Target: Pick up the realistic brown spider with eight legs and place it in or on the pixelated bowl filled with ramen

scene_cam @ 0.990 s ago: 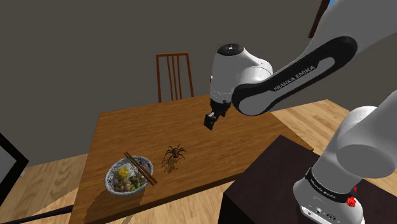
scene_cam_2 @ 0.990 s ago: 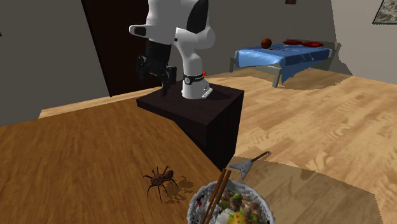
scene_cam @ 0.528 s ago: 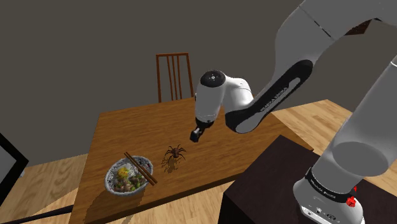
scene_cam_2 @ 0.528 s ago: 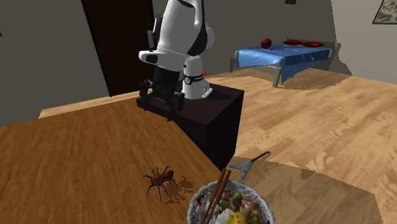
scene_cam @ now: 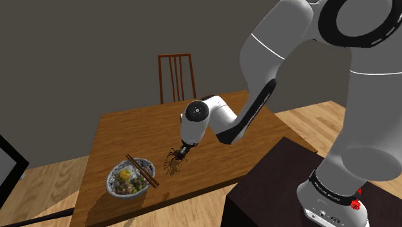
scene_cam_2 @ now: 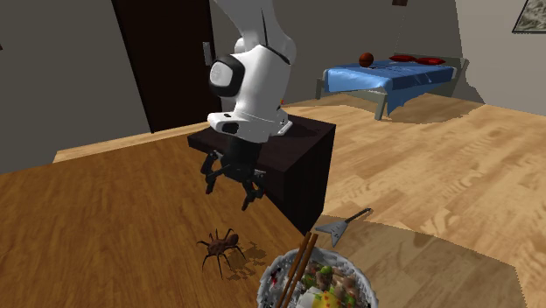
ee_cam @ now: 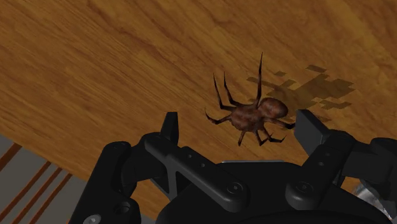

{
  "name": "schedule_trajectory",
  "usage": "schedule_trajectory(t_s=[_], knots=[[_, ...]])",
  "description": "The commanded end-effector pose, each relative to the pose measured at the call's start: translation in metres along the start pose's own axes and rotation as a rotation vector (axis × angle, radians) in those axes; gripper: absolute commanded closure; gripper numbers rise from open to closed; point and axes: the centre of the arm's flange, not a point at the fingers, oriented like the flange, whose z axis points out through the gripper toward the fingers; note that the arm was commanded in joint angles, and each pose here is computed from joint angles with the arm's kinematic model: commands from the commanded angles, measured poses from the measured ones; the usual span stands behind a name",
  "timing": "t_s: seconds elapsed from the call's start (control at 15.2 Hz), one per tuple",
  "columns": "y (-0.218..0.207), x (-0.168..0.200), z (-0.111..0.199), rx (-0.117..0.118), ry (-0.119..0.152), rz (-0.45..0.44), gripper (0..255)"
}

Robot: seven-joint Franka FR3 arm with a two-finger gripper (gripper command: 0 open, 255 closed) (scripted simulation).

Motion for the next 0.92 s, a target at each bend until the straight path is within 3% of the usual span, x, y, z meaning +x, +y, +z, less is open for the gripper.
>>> schedule_trajectory(t_s=[0.0, 0.13, 0.59, 0.86], knots=[[-0.018, 0.006, 0.021, -0.008, 0.028, -0.023, 0], [-0.030, 0.010, 0.034, -0.013, 0.046, -0.039, 0], [-0.030, 0.012, 0.074, -0.013, 0.046, -0.039, 0], [-0.030, 0.012, 0.074, -0.013, 0.046, -0.039, 0]])
